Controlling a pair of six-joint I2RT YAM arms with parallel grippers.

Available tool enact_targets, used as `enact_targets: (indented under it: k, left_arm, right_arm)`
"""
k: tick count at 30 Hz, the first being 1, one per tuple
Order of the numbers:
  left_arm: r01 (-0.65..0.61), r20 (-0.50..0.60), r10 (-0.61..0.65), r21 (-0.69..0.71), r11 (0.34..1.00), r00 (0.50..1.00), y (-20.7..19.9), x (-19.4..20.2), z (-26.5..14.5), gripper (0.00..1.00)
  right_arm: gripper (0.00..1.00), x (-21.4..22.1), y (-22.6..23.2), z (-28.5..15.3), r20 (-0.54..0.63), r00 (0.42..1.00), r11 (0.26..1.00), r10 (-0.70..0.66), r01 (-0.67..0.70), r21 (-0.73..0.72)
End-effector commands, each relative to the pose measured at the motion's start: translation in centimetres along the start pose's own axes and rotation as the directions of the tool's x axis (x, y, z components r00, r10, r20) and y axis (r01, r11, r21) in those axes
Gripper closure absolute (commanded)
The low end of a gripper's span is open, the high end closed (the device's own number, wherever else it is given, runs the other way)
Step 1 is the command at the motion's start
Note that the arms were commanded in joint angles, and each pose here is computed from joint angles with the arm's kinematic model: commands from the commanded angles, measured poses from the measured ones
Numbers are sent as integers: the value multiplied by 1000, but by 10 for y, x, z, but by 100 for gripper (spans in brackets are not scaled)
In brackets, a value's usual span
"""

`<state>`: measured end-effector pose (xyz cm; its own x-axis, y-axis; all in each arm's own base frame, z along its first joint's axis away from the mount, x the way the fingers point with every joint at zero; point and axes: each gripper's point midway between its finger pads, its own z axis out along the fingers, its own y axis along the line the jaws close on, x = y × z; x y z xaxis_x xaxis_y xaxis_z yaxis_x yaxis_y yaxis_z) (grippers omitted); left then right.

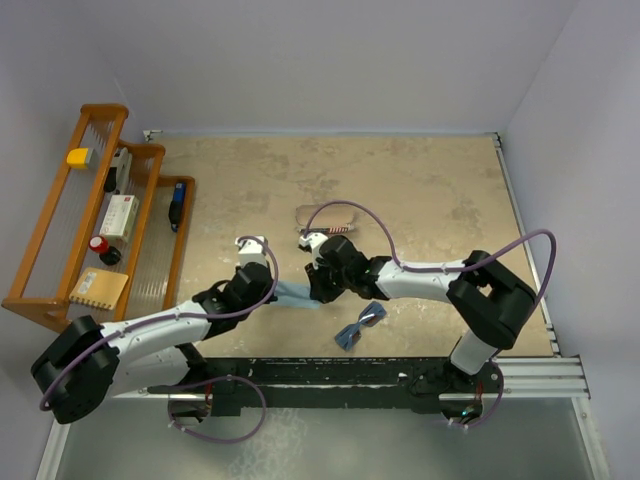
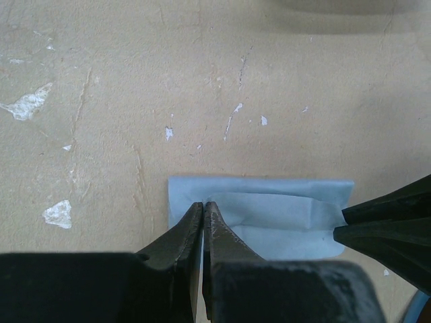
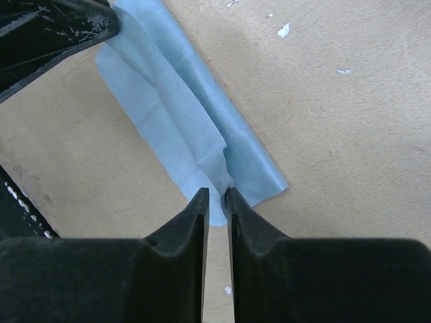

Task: Organize the sunglasses
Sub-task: Fold the glasses cleaning cloth at the center of the board.

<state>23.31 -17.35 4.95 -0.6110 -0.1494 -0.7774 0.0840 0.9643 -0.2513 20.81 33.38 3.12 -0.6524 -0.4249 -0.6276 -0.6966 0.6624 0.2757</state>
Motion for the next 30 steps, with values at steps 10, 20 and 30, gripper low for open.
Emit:
enact_targets:
  k: [10, 20, 30]
  left_arm:
    - [34, 18, -34, 29, 999, 999, -3, 2, -7, 100]
    - [37, 11, -37, 34, 999, 999, -4, 5, -10, 93]
    - [47, 17, -47, 12, 999, 999, -2, 0, -17, 84]
  right_arm:
    - [80, -1, 18, -7, 31, 999, 998, -14, 16, -62]
    - [80, -1, 24, -11, 40, 999, 997, -24, 27, -69]
    - [80, -4, 25, -15, 54, 998, 997, -30, 33, -63]
